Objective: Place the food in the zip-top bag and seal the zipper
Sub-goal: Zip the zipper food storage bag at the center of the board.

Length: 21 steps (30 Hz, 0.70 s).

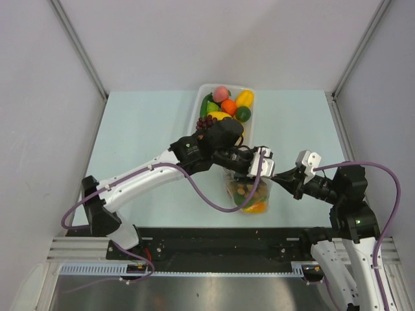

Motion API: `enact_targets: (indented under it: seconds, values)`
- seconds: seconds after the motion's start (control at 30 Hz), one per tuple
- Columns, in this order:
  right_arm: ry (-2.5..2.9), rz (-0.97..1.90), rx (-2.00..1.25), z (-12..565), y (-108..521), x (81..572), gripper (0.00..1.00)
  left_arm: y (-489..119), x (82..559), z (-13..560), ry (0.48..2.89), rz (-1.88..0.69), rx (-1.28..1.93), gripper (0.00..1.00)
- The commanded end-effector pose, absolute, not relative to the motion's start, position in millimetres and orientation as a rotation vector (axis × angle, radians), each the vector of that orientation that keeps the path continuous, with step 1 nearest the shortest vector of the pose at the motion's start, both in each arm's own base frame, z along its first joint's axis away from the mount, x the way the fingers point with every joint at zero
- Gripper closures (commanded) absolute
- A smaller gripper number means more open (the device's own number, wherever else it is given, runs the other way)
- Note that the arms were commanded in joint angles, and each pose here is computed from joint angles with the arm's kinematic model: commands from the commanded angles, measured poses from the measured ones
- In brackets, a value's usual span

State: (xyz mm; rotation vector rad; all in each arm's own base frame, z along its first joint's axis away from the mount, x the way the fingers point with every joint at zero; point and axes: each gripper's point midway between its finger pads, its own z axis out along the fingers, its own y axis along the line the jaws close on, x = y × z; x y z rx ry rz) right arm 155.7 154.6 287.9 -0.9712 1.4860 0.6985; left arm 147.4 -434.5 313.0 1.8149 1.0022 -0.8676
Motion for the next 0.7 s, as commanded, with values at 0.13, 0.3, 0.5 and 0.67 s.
enact_targets:
  seconds: [0.13,0.3,0.5,0.67]
  values:
    - [1.405,0.67,-1.002,309,156,149,1.0,-446,142,335,0.956,-0.906,1.794,0.44]
    - [1.402,0.668,-1.012,309,156,147,1.0,-449,140,340,0.941,-0.934,1.782,0.55]
    - [1.398,0.674,-1.008,311,156,145,1.0,-451,138,335,0.96,-0.96,1.786,0.63]
    - [1.382,0.67,-1.019,314,156,142,1.0,-457,139,333,1.013,-0.999,1.751,0.78]
